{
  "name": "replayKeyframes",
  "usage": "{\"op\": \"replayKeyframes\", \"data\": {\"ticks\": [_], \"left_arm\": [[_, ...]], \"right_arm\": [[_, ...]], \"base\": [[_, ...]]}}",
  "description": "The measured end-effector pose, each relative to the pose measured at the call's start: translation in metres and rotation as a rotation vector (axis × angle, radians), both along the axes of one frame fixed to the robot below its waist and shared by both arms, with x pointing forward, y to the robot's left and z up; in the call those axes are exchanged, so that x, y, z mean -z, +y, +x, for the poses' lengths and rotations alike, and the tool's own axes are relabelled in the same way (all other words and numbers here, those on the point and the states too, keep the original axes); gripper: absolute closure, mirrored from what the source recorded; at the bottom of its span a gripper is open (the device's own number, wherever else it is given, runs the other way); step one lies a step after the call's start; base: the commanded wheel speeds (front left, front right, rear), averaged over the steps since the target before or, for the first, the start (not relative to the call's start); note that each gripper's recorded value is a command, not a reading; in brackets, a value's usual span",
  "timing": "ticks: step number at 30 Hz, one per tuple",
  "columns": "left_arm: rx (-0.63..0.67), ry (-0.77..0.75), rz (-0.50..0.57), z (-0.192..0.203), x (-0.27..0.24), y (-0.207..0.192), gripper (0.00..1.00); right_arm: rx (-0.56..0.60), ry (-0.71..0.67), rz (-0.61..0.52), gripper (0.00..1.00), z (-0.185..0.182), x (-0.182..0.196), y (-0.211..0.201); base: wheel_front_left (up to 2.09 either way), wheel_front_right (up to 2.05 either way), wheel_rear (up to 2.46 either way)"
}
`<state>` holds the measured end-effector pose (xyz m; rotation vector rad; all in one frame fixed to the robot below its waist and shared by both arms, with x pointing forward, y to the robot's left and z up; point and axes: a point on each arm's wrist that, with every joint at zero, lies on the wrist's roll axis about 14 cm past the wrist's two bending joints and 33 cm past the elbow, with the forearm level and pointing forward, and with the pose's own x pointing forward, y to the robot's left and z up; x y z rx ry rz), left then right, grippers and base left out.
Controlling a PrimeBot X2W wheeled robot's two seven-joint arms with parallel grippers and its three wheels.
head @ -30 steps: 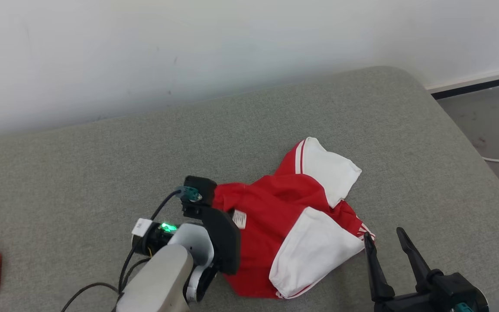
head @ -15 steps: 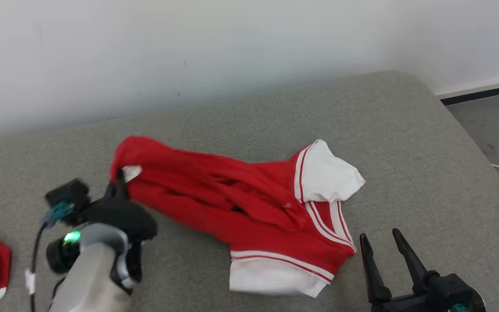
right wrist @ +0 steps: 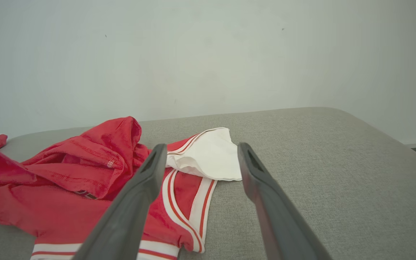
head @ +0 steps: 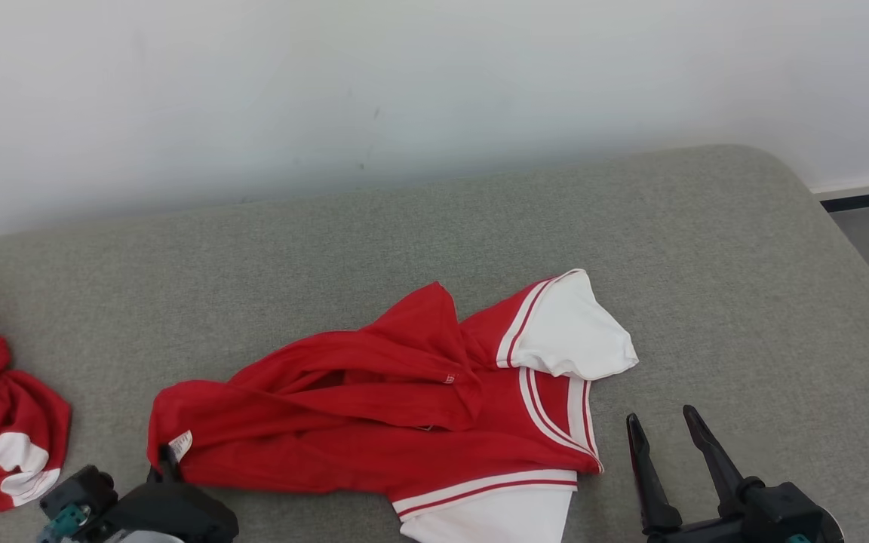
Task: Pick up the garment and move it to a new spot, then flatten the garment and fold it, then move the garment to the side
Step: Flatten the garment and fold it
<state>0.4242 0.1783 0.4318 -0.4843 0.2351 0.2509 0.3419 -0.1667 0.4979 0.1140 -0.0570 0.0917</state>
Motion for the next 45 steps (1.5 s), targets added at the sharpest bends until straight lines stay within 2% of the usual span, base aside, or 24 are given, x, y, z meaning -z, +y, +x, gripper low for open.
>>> {"op": "replayKeyframes", "data": {"ticks": [1, 4, 9, 15, 19, 27, 35, 38, 45], "left_arm": [[0.0, 0.003, 0.003, -0.005, 0.003, 0.002, 0.0], [0.013, -0.019, 0.021, -0.011, 0.0, 0.004, 0.0], [0.055, -0.158, 0.094, -0.014, -0.035, 0.008, 0.0], [0.147, -0.374, 0.244, -0.024, -0.094, 0.003, 0.0], [0.199, -0.442, 0.321, -0.037, -0.112, -0.004, 0.0], [0.261, -0.427, 0.414, -0.06, -0.104, -0.01, 0.0], [0.24, -0.378, 0.405, -0.075, -0.088, 0.0, 0.0], [0.236, -0.37, 0.402, -0.075, -0.086, 0.002, 0.0], [0.254, -0.344, 0.393, -0.072, -0.076, -0.003, 0.0]], "right_arm": [[-0.006, 0.0, 0.001, 0.0, 0.001, 0.0, 0.002], [-0.021, -0.002, 0.001, 0.0, 0.003, -0.001, 0.007], [-0.029, -0.007, 0.003, 0.0, 0.004, -0.002, 0.009], [-0.016, -0.02, 0.005, 0.0, 0.004, -0.006, 0.004], [-0.006, -0.028, 0.005, 0.0, 0.003, -0.009, 0.001], [-0.011, -0.048, 0.004, 0.0, -0.001, -0.014, 0.003], [-0.024, -0.023, -0.001, 0.0, -0.002, -0.006, 0.006], [-0.033, 0.074, 0.015, 0.0, 0.003, 0.011, 0.007], [-0.08, 0.481, 0.032, 0.0, 0.021, 0.069, 0.01]], "base": [[0.0, 0.0, 0.0], [0.0, 0.0, 0.0], [0.0, 0.0, 0.0], [0.0, 0.0, 0.0], [0.0, 0.0, 0.0], [0.0, 0.0, 0.0], [0.0, 0.0, 0.0], [0.0, 0.0, 0.0], [0.0, 0.0, 0.0]]}}
